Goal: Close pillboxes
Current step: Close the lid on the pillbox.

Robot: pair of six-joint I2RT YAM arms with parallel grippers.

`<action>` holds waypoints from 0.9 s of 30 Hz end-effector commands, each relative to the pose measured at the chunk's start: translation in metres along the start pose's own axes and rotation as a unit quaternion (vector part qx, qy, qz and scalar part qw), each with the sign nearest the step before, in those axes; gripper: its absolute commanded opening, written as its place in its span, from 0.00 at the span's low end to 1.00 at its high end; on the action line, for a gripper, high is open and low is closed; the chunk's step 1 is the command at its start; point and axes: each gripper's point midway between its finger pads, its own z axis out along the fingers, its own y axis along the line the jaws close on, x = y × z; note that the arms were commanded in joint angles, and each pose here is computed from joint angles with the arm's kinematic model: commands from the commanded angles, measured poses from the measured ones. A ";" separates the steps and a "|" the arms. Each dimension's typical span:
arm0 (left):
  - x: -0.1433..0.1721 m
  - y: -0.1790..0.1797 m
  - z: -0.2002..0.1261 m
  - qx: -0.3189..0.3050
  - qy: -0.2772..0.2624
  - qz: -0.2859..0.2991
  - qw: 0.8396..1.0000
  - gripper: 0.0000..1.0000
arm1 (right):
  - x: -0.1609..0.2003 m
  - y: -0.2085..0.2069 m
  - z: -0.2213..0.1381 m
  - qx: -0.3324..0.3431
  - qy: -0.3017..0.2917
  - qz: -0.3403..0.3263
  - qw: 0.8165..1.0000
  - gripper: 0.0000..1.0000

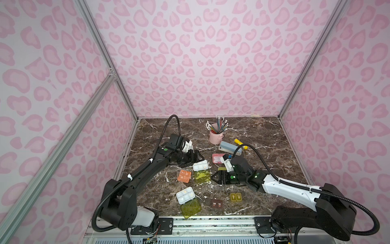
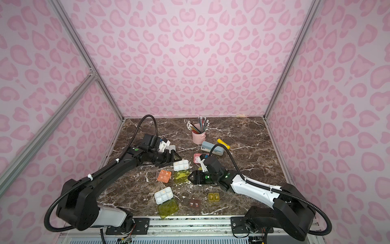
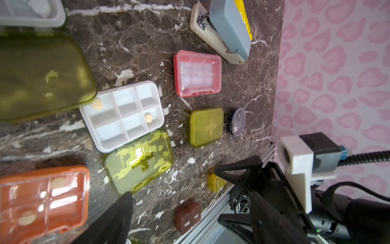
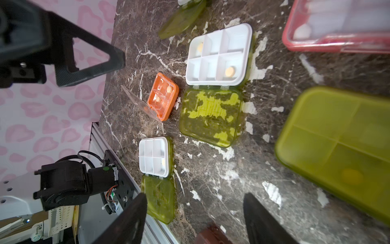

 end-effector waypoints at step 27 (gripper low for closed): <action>-0.016 0.028 0.068 -0.006 0.107 0.035 0.994 0.87 | 0.008 0.003 0.054 0.005 0.023 0.070 0.997 0.75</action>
